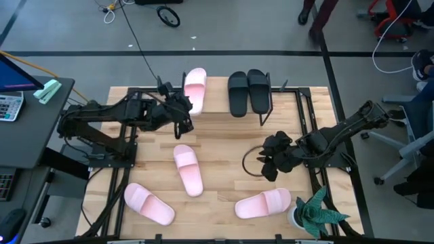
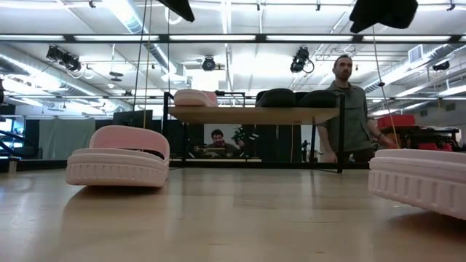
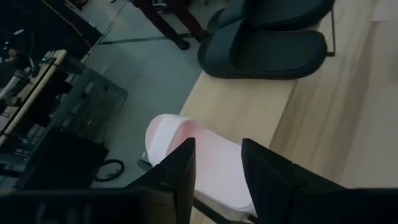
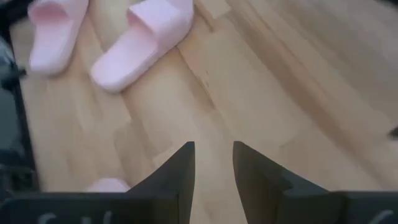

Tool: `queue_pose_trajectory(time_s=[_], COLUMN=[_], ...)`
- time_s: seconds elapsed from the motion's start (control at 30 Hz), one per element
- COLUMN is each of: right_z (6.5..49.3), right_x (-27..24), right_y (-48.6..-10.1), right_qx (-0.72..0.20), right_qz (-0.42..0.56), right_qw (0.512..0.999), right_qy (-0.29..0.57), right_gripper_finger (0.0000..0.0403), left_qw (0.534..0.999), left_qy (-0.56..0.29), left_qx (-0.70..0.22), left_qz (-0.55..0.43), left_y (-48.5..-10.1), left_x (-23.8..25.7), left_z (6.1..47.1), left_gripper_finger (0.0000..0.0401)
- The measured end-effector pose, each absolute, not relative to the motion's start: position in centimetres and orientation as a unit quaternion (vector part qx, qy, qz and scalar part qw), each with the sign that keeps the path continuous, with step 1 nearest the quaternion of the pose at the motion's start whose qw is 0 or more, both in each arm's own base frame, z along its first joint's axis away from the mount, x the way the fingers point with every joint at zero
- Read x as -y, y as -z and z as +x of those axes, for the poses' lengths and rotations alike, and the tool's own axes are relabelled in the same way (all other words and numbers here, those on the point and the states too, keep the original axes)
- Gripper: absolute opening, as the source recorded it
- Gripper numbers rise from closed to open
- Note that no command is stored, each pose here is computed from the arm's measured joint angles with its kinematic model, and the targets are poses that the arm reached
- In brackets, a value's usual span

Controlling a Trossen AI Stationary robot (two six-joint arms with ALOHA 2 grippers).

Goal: Pick and place slides into the shelf
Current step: Put the bottom right pink slide on the shelf

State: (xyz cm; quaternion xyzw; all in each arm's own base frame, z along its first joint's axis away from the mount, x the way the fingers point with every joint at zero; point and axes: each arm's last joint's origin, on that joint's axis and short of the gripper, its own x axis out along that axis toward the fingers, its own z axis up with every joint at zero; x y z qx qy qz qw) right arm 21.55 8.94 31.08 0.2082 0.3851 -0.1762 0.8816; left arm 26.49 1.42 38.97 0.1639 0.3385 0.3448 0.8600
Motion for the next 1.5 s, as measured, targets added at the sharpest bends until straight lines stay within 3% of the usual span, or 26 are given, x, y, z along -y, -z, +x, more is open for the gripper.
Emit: queue_pose_trajectory(time_s=[0.33,0.53,0.73,1.1,1.5], right_z=[26.1,26.4,25.8,25.8,26.4], right_x=[-15.5,-17.1,-16.4,-15.2,-17.2], right_y=[-28.5,-22.8,-21.3,-21.6,-21.3], right_qx=[-0.369,-0.53,-0.615,-0.645,-0.621], right_qz=[0.378,0.393,0.377,0.337,0.301], right_qw=[0.847,0.74,0.674,0.669,0.721], right_qy=[0.059,0.128,0.159,0.151,0.061], right_gripper_finger=[0.0114,0.0114,0.0114,0.0114,0.0114], left_qw=[0.843,0.838,0.839,0.84,0.839], left_qy=[-0.343,-0.349,-0.351,-0.354,-0.354], left_qx=[-0.385,-0.394,-0.392,-0.389,-0.39], left_qz=[0.155,0.144,0.14,0.133,0.134], left_y=[-38.0,-37.8,-37.8,-37.8,-37.8], left_x=[-1.0,-1.0,-1.0,-1.0,-1.0], left_z=[25.6,25.3,25.3,25.3,25.3], left_gripper_finger=[0.0114,0.0107,0.0105,0.0094,0.009])
